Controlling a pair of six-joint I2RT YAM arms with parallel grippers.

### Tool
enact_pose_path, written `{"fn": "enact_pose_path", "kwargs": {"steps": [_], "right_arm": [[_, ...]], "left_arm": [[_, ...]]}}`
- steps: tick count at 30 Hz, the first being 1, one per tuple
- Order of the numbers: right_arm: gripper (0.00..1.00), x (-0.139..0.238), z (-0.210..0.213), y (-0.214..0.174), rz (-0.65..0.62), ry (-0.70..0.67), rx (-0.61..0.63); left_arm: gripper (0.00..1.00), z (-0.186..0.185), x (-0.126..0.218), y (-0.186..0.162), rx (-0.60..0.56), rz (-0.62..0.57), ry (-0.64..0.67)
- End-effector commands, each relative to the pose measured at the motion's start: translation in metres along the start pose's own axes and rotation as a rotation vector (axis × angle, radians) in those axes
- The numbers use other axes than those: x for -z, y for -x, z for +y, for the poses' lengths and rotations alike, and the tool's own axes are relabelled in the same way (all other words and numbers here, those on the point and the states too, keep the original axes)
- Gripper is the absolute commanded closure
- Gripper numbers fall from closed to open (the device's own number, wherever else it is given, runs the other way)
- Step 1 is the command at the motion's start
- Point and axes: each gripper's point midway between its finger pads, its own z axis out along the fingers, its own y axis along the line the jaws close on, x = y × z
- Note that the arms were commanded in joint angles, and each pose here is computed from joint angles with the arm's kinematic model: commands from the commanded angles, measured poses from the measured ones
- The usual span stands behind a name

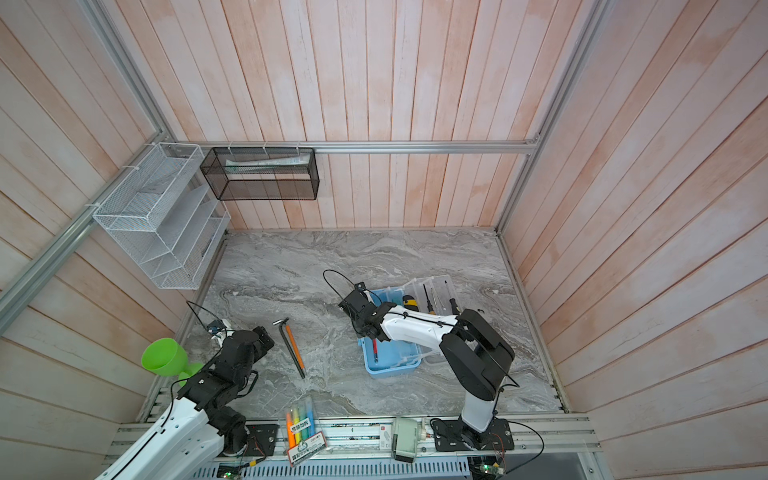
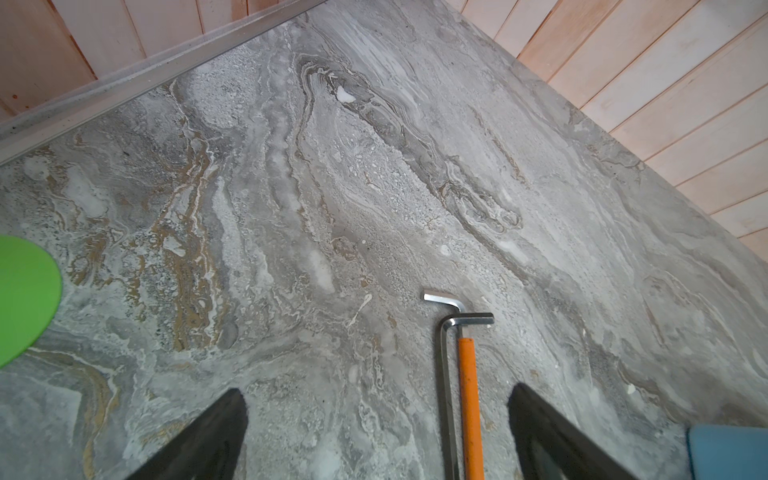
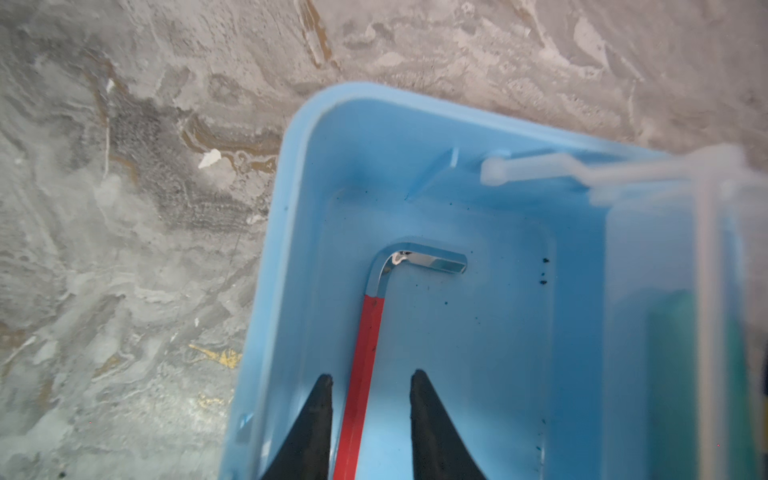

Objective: Pack the tool kit
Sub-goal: 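Lower the red hex key into the box, release, and raise the right gripper, then move the right gripper over the orange-handled hex key and lower it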

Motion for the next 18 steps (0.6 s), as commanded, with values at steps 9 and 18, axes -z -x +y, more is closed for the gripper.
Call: {"fn": "enact_pose_path", "kwargs": {"steps": [9,18], "right_arm": [[0.63,0.092,0.101,0.038,-0.176,0.42,0.171],[0.62,0.058,0.203,0.01,-0.114,0.593,0.316]], "left_arm": [[0.0,0.005,-0.001,-0.002,0.005,-0.004,0.012],[0.0,0.004,-0.001,-0.002,0.002,-0.005,0.002]]}}
